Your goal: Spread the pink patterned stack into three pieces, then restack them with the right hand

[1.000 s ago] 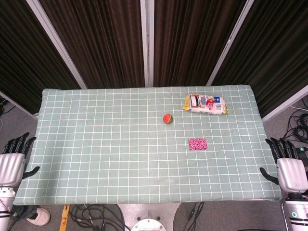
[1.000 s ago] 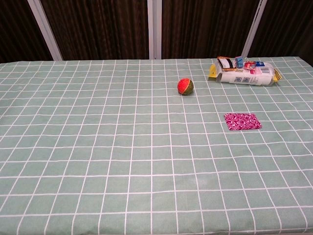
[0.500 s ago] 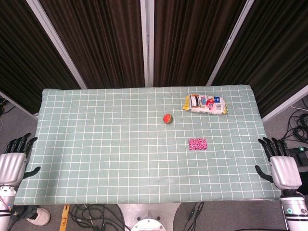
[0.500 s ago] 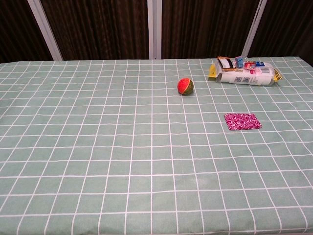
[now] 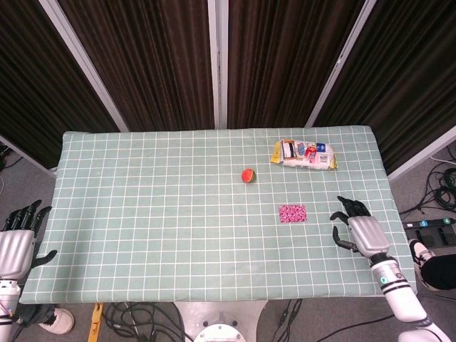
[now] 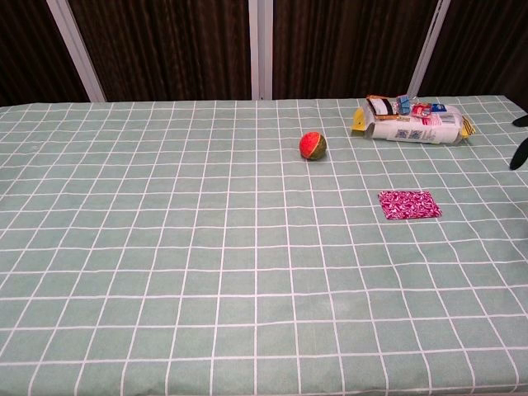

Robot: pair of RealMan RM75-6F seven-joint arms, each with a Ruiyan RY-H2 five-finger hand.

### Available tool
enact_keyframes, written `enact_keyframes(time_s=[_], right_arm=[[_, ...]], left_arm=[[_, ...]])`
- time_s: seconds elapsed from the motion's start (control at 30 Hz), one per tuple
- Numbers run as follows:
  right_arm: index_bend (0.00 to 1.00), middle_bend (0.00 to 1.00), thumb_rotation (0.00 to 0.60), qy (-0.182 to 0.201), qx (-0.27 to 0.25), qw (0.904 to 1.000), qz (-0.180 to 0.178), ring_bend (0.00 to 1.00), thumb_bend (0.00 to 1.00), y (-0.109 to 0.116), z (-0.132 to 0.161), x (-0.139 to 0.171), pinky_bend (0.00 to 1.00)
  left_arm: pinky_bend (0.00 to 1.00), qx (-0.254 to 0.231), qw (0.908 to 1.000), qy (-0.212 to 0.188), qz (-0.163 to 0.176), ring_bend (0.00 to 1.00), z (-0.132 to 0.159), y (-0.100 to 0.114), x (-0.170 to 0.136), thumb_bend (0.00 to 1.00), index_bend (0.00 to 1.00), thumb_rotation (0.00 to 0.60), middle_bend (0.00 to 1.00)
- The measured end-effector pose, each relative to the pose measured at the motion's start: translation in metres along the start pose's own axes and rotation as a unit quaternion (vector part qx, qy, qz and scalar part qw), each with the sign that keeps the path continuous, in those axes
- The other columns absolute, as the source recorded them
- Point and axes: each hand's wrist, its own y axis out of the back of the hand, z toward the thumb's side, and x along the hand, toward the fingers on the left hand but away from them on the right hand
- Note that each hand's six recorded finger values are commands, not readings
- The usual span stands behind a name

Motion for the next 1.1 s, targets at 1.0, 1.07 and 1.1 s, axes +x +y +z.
enact_keyframes(time_s=[1.0, 1.07, 1.1], right_arm=[[0.34, 0.00, 0.175, -0.027, 0.015, 0.9967, 0.074, 0.00, 0.56, -0.063, 0.005, -0.098, 0.00], [0.34, 0.00, 0.170, -0.027, 0.017, 0.9965, 0.077, 0.00, 0.56, -0.064, 0.006, -0.099, 0.00], [0.34, 0.00, 0.170, -0.027, 0.018, 0.9965, 0.077, 0.00, 0.56, -0.065, 0.007, -0.099, 0.00]], left_arm=[[0.15, -0.002, 1.0000, 0.001, -0.005, 0.13, 0.000, -0.003, 0.000, 0.03, 0.20, 0.600, 0.17], [0.15, -0.002, 1.0000, 0.001, -0.006, 0.13, 0.000, -0.004, 0.000, 0.03, 0.20, 0.600, 0.17], [0.15, -0.002, 1.0000, 0.001, -0.006, 0.13, 0.000, -0.004, 0.000, 0.03, 0.20, 0.600, 0.17]])
